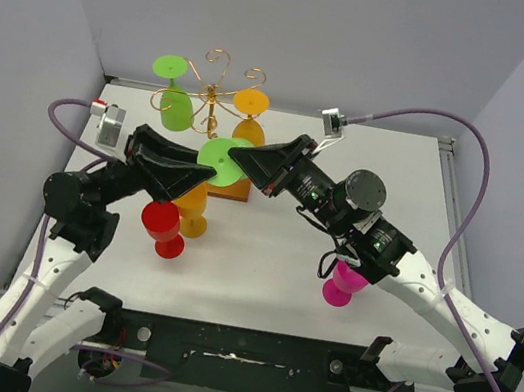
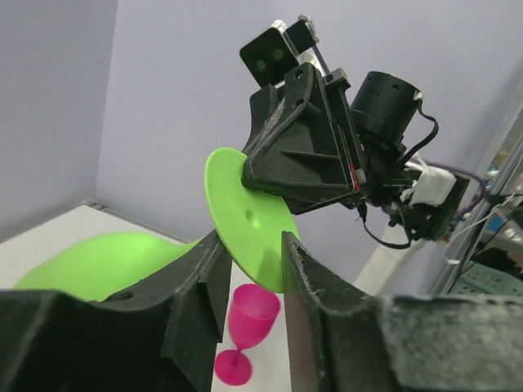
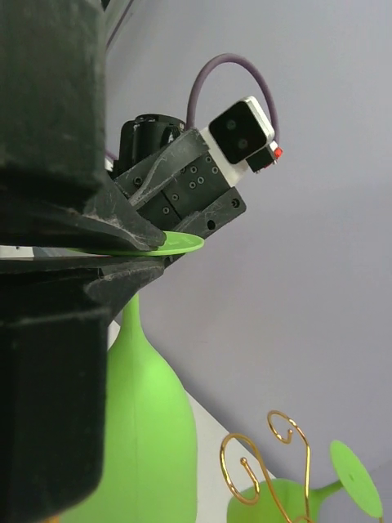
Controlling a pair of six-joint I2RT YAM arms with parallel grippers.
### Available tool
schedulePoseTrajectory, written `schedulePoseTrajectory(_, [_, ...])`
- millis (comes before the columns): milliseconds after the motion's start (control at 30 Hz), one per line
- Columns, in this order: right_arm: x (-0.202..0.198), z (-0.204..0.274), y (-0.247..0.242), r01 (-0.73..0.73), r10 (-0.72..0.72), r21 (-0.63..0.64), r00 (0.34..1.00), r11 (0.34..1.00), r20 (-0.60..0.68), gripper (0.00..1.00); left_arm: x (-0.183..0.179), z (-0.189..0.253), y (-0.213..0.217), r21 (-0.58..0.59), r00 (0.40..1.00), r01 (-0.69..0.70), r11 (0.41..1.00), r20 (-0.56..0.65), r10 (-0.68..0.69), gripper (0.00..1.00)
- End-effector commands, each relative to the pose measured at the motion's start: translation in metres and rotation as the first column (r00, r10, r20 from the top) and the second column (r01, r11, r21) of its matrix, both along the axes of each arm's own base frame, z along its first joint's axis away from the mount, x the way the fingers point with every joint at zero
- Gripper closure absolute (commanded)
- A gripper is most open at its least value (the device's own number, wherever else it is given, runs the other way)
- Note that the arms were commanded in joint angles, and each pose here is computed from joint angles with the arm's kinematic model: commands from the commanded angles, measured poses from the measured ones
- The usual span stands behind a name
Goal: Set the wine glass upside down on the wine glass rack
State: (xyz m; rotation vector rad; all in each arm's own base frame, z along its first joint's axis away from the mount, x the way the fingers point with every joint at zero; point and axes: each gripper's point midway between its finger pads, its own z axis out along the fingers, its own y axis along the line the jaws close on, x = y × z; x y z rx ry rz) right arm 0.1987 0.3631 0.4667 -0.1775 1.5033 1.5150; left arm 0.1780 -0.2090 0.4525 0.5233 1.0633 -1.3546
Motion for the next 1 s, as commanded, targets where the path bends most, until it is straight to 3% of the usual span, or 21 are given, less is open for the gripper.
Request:
schedulePoseTrajectory(0, [-0.002,0.025,-0.012,0.027,-0.032,0.052,0.995,0.998,0.096,1.0,-0.007,0.031,0.002,-0.13,0.991,0.084,0.988,-0.097,-0.097,0.75])
schedulePoseTrajectory(100, [-0.001,0.024,-0.011,0.028,-0.033,0.046,0.994,0.999,0.108,1.0,-0.001,0.029,0.0,-0.135,0.983,0.09,0.987,-0.145,-0.11,0.85])
schedulePoseTrajectory(167, [-0.002,0.023,-0.011,0.027,-0.031,0.042,0.993,0.999,0.114,1.0,0.002,0.03,-0.001,-0.133,0.981,0.083,0.988,-0.162,-0.104,1.0])
schedulePoseTrajectory(233, [-0.002,0.023,-0.01,0.026,-0.031,0.039,0.992,0.999,0.122,0.99,0.005,0.03,-0.001,-0.129,0.98,0.068,0.989,-0.175,-0.09,1.0])
schedulePoseTrajectory(333, [-0.003,0.025,-0.013,0.031,-0.036,0.04,0.99,0.999,0.137,0.89,0.011,0.03,0.0,-0.118,0.98,0.042,0.992,-0.19,-0.064,1.0])
schedulePoseTrajectory(500, [-0.006,0.031,-0.022,0.048,-0.056,0.05,0.985,0.998,0.161,0.58,0.01,0.043,0.001,-0.117,0.983,0.026,0.993,-0.178,-0.047,1.0])
schedulePoseTrajectory(600, [-0.009,0.037,-0.029,0.057,-0.067,0.06,0.981,0.997,0.181,0.45,0.01,0.055,0.003,-0.117,0.987,0.013,0.993,-0.159,-0.032,1.0])
schedulePoseTrajectory(800, [-0.015,0.041,-0.049,0.095,-0.109,0.077,0.973,0.993,0.205,0.34,0.021,0.084,0.008,-0.12,0.99,-0.069,0.99,-0.129,0.053,1.0])
schedulePoseTrajectory(967, [-0.016,0.038,-0.066,0.139,-0.154,0.087,0.967,0.986,0.202,0.32,0.072,0.099,0.019,-0.106,0.95,-0.262,0.959,-0.202,0.238,1.0])
